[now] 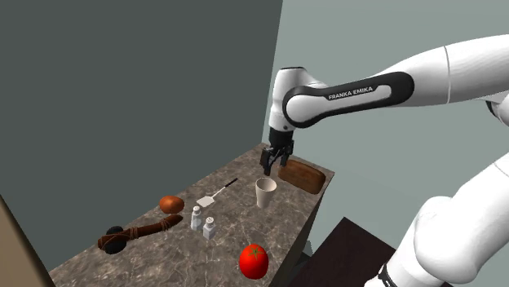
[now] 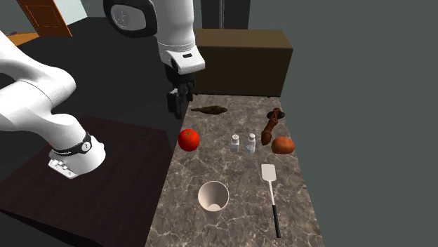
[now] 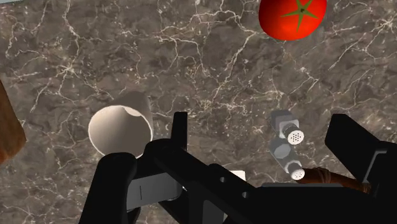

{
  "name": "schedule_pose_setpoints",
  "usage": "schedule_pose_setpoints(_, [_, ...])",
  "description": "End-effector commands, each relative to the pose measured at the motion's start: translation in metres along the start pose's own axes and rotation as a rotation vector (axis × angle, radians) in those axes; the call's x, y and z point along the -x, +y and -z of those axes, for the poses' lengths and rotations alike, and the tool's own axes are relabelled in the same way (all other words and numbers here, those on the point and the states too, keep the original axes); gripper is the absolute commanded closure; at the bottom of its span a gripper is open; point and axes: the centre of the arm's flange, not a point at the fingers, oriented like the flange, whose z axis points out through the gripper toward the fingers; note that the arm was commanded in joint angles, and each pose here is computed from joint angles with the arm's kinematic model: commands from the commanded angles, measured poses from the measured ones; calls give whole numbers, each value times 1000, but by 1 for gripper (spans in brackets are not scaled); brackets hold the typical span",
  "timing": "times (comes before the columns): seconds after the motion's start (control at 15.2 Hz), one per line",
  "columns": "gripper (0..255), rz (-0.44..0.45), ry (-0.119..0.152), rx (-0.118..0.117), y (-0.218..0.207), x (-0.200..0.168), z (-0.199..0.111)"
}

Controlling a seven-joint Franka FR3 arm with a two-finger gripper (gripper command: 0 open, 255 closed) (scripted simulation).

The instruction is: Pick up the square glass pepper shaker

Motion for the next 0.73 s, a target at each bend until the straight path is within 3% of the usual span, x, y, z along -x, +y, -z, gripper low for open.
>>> schedule_pose_setpoints(0.0, [0, -4, -11, 3, -13, -16, -19])
schedule_pose_setpoints(0.66, [0, -21, -67, 18, -77, -95, -113])
